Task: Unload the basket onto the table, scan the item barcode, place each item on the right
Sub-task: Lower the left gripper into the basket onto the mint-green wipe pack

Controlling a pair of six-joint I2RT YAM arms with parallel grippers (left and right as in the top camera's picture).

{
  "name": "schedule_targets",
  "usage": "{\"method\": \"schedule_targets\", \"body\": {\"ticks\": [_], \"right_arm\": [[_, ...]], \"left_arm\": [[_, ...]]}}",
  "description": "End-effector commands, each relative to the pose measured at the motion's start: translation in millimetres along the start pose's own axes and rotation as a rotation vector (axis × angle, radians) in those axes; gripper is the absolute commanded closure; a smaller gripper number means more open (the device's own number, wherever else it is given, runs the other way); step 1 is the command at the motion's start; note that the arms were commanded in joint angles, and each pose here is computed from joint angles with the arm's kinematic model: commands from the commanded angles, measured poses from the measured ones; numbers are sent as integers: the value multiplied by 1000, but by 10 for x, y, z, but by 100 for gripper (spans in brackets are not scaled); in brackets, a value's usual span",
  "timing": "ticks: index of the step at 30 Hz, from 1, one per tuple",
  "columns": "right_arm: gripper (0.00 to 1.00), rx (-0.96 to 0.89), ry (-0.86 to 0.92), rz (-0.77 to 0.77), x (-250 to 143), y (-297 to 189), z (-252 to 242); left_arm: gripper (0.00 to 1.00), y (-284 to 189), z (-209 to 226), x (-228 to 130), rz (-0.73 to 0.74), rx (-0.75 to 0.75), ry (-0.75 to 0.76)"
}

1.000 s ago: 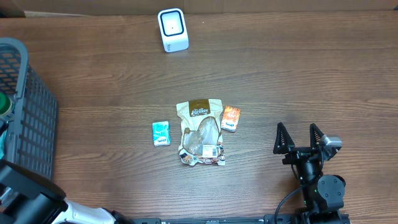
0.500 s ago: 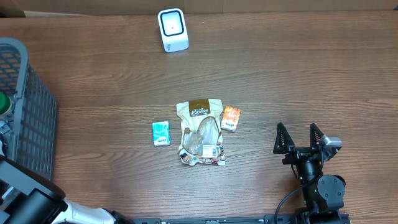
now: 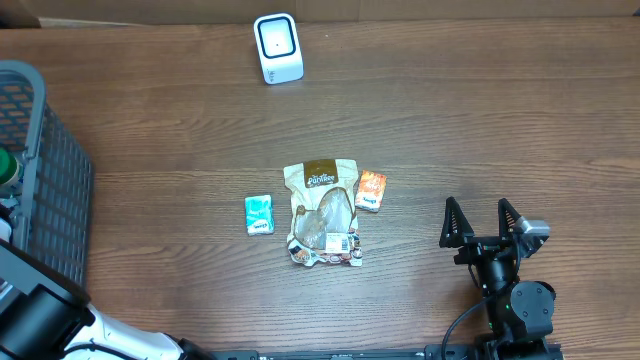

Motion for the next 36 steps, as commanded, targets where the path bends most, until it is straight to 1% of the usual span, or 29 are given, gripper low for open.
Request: {"method": "schedule_targets", "body": {"ticks": [1,7,8,9,10,11,13,14,19,27,31,36], "right_arm": [[0,-4,1,-3,-21,1,-10],[0,-4,1,-3,-22,2,-10],[0,-4,1,-3,-21,1,-10],[0,-4,1,-3,-21,1,-10],[0,-4,1,-3,-21,1,-10],[0,-4,1,-3,-21,1,-10],[0,-4,1,-3,-22,2,-10],[0,-4,1,-3,-21,1,-10],[0,-4,1,-3,-21,1,-10],[0,-4,1,-3,-22,2,-10],[0,-4,1,-3,-22,2,-10],[0,-4,1,-3,-22,1,-10]], "left_arm": [[37,148,15,-86,34,40,37],[38,377,-70,-230,84,25,47],[40,405,-85,-264,98,19,50],[44,430,-99,-294,110,17,53],[49,447,-114,-323,122,10,56],[59,463,-123,-343,131,7,57],[82,471,-136,-369,142,3,61],[96,469,-138,-377,147,2,63],[96,450,-159,-418,172,-4,52],[96,294,-142,-448,210,-6,-36],[96,99,-106,-344,175,-26,-58],[96,-295,-32,-69,49,-70,-158]]}}
Point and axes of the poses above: each gripper's point midway between its finger pads, its own y axis out along the fingers, its own z axis along the line the jaws close on, x = y × z, the point moved 6 cm from there along -y, back along the fingers, and after that the axes turned 8 degrees about -y, right-handed, at the moved point
